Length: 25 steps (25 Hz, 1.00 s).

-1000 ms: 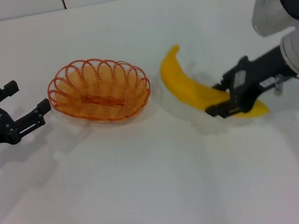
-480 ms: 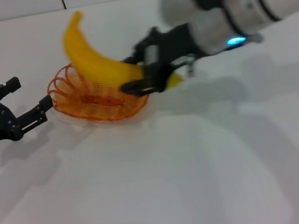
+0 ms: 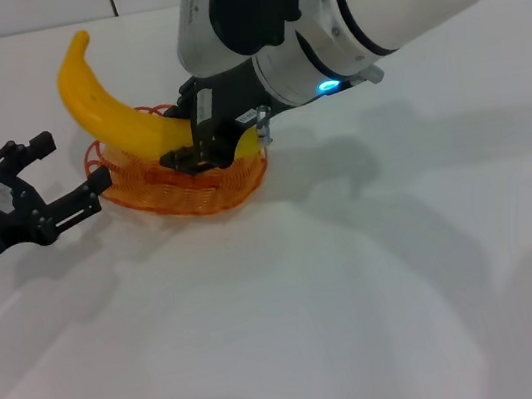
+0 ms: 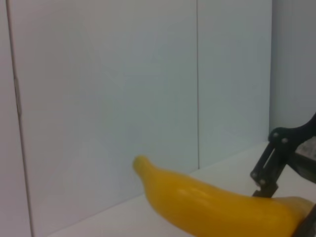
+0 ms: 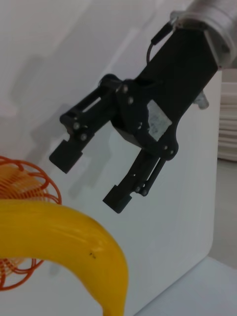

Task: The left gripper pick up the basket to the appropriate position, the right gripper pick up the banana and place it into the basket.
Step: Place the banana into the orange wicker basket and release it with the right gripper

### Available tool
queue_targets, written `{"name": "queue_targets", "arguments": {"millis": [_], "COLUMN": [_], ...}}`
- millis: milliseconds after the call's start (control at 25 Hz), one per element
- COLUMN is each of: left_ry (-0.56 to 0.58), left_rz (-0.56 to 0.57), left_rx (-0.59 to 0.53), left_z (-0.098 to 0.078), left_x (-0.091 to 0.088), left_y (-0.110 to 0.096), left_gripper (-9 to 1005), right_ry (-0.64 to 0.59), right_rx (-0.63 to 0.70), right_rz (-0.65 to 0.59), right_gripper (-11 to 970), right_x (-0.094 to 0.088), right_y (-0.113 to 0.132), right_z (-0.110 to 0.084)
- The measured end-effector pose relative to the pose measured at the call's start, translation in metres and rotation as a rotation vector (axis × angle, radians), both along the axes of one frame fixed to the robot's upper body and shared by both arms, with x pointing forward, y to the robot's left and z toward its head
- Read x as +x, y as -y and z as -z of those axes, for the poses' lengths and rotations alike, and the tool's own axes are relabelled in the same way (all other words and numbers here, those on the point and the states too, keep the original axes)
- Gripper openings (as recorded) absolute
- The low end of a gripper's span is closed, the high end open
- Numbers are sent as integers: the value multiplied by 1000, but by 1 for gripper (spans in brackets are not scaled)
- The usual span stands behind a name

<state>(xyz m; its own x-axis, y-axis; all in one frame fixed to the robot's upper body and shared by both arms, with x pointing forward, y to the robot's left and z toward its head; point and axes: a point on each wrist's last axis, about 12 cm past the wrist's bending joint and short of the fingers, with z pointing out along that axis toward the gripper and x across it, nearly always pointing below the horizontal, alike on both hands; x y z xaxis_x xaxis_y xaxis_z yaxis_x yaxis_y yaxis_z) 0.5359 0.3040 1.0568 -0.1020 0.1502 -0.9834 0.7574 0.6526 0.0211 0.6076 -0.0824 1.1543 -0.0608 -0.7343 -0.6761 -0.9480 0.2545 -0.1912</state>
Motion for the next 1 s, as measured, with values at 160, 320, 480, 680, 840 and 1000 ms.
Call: {"name": "queue_targets", "arguments": {"millis": [160, 320, 480, 680, 840, 1000], "left_ry": [2, 2, 3, 3, 4, 4], "left_rz": [1, 1, 2, 3, 4, 5], "left_rx": [2, 2, 2, 2, 1, 0], "left_z": [0, 0, 0, 0, -1, -1], "left_x": [0, 0, 0, 1, 1, 1], "left_y": [0, 1, 1, 1, 1, 1], "left_gripper": [884, 884, 884, 884, 884, 884], "right_ry": [2, 0, 8, 10, 9, 10], "right_rx": [-10, -27, -30, -30, -30, -32], "right_rz": [8, 11, 17, 17, 18, 6], "right_gripper": [516, 519, 521, 524, 526, 617], "right_x": [2, 4, 6, 6, 5, 4], "right_y": [-1, -2, -2, -3, -2, -2], "right_z": [4, 9, 11, 11, 11, 11]}}
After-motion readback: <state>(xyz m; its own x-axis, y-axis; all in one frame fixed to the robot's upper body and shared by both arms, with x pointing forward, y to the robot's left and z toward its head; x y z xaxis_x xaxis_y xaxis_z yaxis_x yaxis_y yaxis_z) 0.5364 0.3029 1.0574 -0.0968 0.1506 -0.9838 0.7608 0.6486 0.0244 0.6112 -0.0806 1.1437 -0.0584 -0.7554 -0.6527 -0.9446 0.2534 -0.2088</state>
